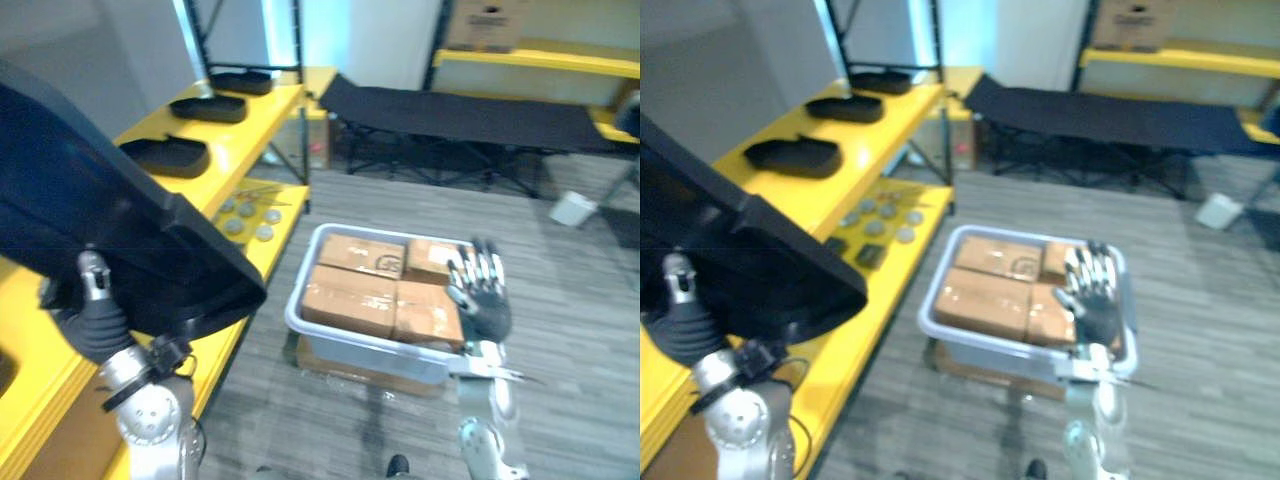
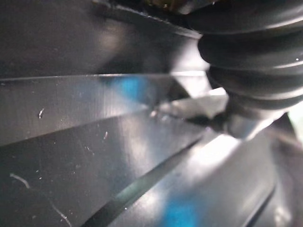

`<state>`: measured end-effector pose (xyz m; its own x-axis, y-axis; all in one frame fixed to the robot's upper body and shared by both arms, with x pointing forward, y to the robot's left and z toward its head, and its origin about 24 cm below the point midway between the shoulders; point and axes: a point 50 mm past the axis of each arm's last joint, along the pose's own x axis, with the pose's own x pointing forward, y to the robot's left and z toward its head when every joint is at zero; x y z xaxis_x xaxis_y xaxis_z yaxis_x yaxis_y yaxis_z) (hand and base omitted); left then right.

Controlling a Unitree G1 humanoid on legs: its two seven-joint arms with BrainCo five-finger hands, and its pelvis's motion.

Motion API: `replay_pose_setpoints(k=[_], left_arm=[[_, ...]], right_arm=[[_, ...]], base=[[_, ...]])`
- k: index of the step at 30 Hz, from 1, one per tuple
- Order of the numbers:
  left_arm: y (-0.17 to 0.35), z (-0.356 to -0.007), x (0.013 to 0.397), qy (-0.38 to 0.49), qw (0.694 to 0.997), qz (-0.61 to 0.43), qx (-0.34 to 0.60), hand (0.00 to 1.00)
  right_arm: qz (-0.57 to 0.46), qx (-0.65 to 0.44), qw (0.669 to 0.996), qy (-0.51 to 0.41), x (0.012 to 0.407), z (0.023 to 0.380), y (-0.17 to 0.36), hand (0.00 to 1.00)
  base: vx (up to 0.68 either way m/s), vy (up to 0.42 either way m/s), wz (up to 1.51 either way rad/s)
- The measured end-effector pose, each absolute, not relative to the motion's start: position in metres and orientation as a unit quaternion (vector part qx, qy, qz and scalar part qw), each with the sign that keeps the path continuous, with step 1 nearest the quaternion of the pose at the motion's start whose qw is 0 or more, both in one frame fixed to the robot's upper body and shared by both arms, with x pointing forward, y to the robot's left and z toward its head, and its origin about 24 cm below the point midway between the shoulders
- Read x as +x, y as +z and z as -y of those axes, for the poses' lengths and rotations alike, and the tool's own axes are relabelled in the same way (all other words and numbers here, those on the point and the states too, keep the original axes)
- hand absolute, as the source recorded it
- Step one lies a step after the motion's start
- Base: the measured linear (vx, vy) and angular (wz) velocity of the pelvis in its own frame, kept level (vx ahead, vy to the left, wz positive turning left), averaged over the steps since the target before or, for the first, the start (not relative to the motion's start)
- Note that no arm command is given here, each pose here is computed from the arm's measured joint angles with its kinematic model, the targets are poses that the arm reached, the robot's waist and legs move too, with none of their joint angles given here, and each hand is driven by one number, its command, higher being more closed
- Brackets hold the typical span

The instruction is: Walk over and take plastic housings, then place them on the shelf

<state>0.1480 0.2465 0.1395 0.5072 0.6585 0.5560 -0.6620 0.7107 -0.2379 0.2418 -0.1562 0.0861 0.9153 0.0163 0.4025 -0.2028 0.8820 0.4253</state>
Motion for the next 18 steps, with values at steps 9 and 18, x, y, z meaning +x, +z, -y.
replay_pose_setpoints(k=[9, 18], left_arm=[[0.124, -0.258, 0.12, 0.375, 0.884, 0.279, 0.001, 1.0], [0.162, -0.239, 0.138, 0.234, 0.891, 0.388, 0.025, 1.0]], right_arm=[[0.172, 0.182, 0.967, 0.055, 0.268, 0.133, 0.096, 0.0], [0.153, 0.153, 0.976, 0.027, 0.257, 0.147, 0.083, 0.0]], base=[[0.02, 0.011, 0.8], [0.04, -0.004, 0.75]])
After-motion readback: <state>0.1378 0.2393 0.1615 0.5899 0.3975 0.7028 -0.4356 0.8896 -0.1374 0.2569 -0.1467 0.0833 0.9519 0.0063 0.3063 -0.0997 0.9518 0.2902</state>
